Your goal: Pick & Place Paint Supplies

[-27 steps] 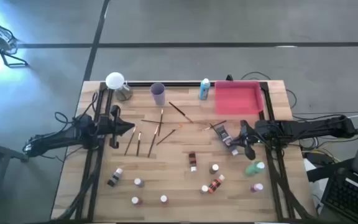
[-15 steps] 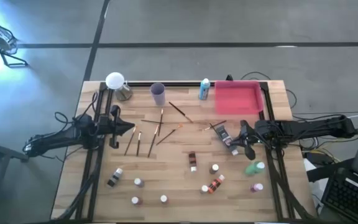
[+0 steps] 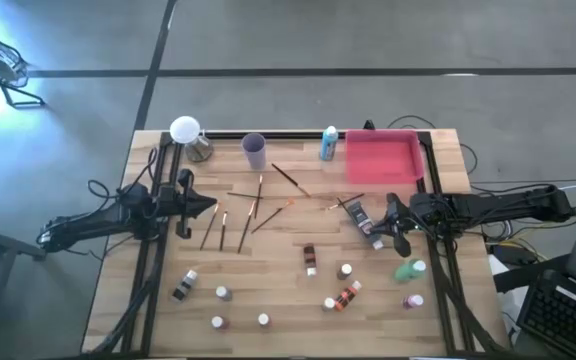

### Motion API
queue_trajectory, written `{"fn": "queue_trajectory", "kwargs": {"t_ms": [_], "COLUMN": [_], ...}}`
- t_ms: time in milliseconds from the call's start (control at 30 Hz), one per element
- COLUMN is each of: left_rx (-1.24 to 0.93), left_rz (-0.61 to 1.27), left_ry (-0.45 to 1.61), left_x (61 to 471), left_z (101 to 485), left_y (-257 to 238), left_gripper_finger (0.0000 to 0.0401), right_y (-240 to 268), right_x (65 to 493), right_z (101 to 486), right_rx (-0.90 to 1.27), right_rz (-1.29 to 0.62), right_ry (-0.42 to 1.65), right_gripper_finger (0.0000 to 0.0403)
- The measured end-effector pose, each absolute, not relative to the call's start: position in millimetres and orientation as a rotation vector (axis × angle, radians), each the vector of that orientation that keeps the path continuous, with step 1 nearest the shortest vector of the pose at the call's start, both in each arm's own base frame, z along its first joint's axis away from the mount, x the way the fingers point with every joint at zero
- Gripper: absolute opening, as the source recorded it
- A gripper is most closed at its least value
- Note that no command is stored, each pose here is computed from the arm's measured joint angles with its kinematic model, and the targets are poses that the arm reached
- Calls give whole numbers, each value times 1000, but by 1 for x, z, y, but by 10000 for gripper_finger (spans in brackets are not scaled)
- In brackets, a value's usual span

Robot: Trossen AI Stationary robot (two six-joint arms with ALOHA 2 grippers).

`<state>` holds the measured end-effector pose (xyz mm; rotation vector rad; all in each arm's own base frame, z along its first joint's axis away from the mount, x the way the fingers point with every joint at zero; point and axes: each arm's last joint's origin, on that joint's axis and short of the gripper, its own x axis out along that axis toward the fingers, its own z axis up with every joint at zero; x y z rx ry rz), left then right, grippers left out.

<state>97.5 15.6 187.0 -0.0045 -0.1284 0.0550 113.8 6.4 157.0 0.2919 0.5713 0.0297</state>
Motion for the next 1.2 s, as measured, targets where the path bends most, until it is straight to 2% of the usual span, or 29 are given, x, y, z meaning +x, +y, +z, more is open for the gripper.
{"fn": "queue_trajectory", "kwargs": {"t_ms": [667, 867, 1200], "left_rx": [-5, -4, -5], "left_rz": [55, 55, 55], "left_ry": [-129, -129, -129], "left_x": [97, 97, 97], "left_z": [187, 187, 187], "left_y": [16, 16, 16], "left_gripper_finger": [14, 14, 14], "right_y": [7, 7, 6], "right_x": [117, 121, 125], "right_z": [162, 172, 182], "right_rx": [292, 414, 417], "right_rz": [39, 29, 12], "right_ry": [507, 406, 289], "right_gripper_finger": [8, 8, 8]}}
